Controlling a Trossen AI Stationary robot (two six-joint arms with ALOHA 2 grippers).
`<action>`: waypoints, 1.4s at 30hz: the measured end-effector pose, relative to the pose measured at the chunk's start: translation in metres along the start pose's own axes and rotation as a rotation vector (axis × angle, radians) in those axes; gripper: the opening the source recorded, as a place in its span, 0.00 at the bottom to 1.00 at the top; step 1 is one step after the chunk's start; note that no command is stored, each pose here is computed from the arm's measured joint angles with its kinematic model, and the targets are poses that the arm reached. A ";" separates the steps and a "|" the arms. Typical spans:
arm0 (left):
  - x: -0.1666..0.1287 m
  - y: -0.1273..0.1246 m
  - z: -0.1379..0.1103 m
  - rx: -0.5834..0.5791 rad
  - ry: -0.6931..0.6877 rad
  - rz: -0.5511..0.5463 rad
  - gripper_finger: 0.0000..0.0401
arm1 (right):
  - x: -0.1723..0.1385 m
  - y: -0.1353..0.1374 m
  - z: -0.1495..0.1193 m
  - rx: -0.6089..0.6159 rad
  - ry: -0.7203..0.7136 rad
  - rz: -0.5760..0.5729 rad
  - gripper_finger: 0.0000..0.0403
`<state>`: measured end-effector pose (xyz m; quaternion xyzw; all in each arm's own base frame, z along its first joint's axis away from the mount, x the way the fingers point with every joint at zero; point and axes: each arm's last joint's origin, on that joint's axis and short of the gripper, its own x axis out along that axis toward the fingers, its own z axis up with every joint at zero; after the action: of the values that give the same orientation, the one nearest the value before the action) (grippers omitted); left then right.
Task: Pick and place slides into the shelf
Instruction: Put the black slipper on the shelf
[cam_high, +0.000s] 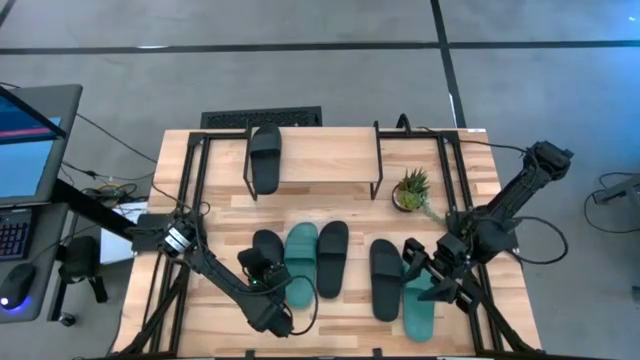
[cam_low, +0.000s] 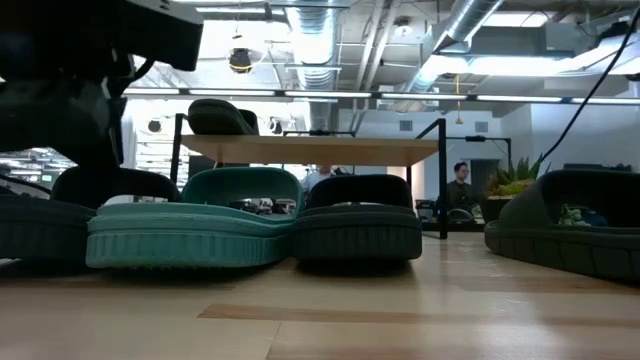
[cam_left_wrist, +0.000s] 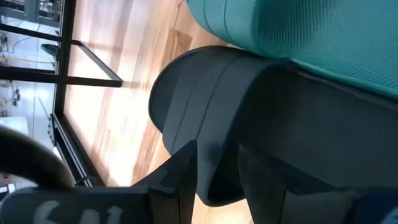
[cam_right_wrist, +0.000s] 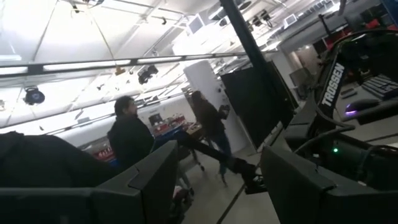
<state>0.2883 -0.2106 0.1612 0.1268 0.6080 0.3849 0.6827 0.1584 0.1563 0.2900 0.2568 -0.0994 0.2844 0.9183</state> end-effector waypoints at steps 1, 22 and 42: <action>0.001 0.000 -0.001 0.006 0.001 0.004 0.26 | 0.000 0.000 0.000 0.000 -0.001 0.000 0.53; 0.003 -0.003 0.000 0.227 -0.033 -0.001 0.19 | 0.000 0.001 -0.001 -0.028 0.006 0.010 0.53; 0.021 0.003 0.009 0.220 -0.024 0.052 0.17 | 0.000 0.001 -0.001 -0.024 0.006 0.009 0.53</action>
<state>0.2948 -0.1917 0.1501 0.2213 0.6348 0.3320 0.6617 0.1577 0.1572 0.2898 0.2446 -0.1012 0.2882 0.9202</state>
